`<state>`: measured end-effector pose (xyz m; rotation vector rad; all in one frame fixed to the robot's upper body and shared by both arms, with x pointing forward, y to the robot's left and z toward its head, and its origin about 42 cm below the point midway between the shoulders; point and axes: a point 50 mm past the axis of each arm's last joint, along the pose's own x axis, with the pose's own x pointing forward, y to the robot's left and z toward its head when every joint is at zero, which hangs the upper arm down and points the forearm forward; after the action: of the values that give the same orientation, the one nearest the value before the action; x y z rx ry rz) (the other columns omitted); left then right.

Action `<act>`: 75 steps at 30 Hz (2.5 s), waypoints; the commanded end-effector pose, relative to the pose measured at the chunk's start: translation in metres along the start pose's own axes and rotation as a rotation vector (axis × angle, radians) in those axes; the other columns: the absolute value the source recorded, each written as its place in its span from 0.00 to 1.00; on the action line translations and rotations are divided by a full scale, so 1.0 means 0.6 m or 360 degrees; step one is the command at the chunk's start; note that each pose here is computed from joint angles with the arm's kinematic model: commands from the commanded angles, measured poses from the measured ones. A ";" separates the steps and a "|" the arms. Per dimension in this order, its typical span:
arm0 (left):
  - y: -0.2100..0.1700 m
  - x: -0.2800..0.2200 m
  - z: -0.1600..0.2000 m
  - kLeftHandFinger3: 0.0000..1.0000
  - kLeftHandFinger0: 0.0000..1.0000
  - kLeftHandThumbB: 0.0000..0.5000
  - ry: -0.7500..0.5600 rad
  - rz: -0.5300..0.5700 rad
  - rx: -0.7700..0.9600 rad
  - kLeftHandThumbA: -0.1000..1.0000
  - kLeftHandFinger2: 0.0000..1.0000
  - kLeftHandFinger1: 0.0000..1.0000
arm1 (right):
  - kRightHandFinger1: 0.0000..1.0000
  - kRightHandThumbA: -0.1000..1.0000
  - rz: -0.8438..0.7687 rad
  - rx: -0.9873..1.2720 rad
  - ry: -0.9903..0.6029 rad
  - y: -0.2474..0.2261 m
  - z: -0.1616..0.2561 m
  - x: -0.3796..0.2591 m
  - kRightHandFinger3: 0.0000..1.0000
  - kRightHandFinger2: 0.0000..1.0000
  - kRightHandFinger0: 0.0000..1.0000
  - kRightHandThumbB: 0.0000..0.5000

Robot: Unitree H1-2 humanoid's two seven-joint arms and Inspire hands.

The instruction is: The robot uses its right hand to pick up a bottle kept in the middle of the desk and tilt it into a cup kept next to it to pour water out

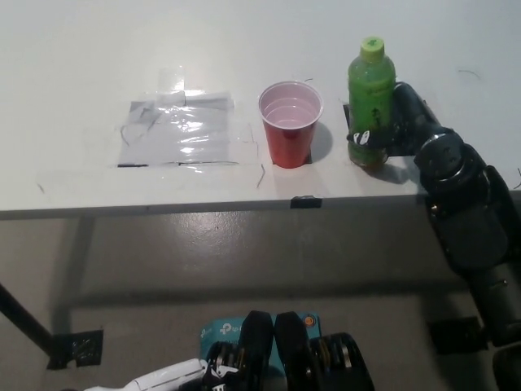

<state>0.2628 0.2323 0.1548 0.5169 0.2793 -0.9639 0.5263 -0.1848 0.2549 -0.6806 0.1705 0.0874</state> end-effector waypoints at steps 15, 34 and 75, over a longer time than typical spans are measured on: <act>-0.018 -0.002 0.007 1.00 1.00 1.00 0.0000 -0.0063 0.0011 0.54 1.00 1.00 | 1.00 0.85 -0.0334 0.0433 -0.0080 -0.026 0.043 0.040 1.00 1.00 0.99 0.82; -0.017 -0.002 0.008 1.00 1.00 1.00 0.0003 -0.0068 0.0022 0.54 1.00 1.00 | 0.00 0.00 -0.0662 0.0065 -0.0721 -0.060 0.107 0.016 0.15 0.00 0.00 0.00; -0.003 -0.009 0.007 1.00 1.00 1.00 0.0035 -0.0049 0.0036 0.54 1.00 1.00 | 0.00 0.17 -0.0362 -0.1977 -0.1013 -0.100 0.069 0.018 0.52 0.06 0.00 0.19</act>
<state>0.2554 0.2284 0.1498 0.5137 0.3120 -0.9916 0.5366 -0.2032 0.2630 -1.7210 -0.4730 0.2785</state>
